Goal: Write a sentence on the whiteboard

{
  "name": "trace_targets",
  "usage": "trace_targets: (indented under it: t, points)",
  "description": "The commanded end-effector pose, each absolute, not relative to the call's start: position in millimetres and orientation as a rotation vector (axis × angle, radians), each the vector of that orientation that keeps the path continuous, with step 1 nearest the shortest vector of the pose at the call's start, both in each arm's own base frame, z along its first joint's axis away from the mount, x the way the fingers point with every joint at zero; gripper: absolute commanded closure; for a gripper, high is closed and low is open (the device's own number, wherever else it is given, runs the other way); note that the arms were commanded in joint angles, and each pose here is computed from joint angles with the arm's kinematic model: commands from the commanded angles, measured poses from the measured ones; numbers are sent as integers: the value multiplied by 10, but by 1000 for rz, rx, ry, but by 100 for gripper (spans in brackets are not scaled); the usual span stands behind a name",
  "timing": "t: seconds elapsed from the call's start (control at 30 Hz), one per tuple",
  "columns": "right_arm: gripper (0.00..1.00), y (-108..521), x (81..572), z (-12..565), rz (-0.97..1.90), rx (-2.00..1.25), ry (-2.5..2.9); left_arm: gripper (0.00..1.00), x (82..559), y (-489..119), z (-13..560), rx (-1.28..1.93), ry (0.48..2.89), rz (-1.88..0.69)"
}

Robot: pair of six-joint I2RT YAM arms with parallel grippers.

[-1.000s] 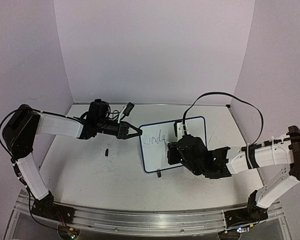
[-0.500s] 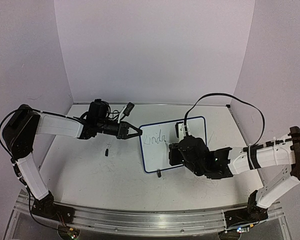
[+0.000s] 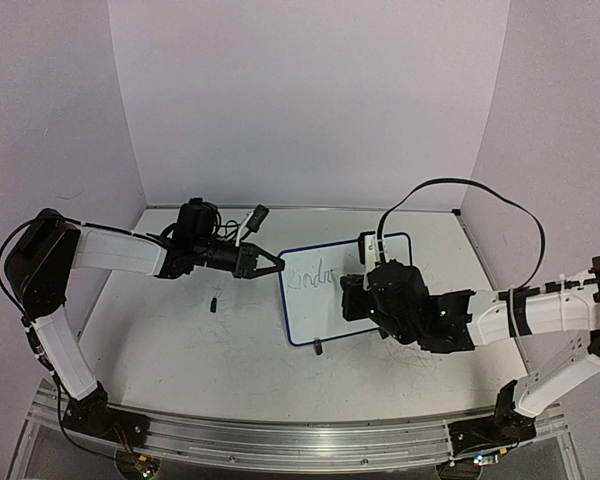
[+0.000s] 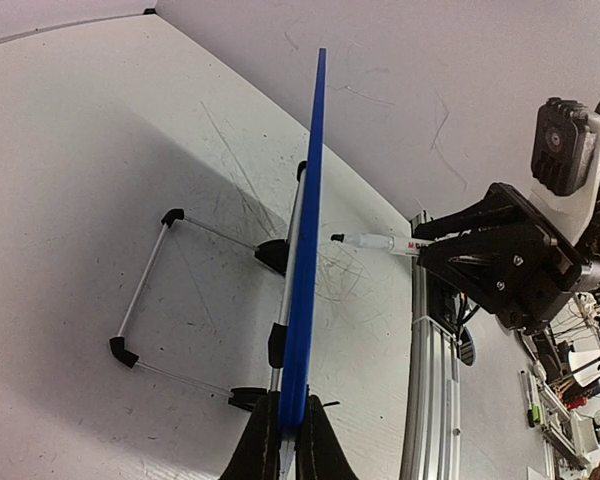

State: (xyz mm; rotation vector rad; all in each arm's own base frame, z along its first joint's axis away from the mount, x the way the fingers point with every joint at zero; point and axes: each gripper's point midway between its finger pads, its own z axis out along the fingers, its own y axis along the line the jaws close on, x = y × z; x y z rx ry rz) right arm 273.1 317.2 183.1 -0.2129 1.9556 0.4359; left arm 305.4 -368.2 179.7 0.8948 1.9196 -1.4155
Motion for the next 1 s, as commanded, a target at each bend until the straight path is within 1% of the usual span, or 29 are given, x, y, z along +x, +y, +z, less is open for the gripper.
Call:
trace_targets:
  t: [0.0, 0.57, 0.97]
  points:
    - [100, 3203, 2803, 1866, 430, -194, 1936, 100, 2984, -3678, 1981, 927, 1864, -1436]
    - [100, 3005, 2877, 1696, 332, -116, 1975, 100, 2989, -3687, 1968, 928, 1866, -1438]
    - [100, 2978, 2962, 1846, 323, -102, 1933, 100, 2991, -3687, 1961, 928, 1868, -1441]
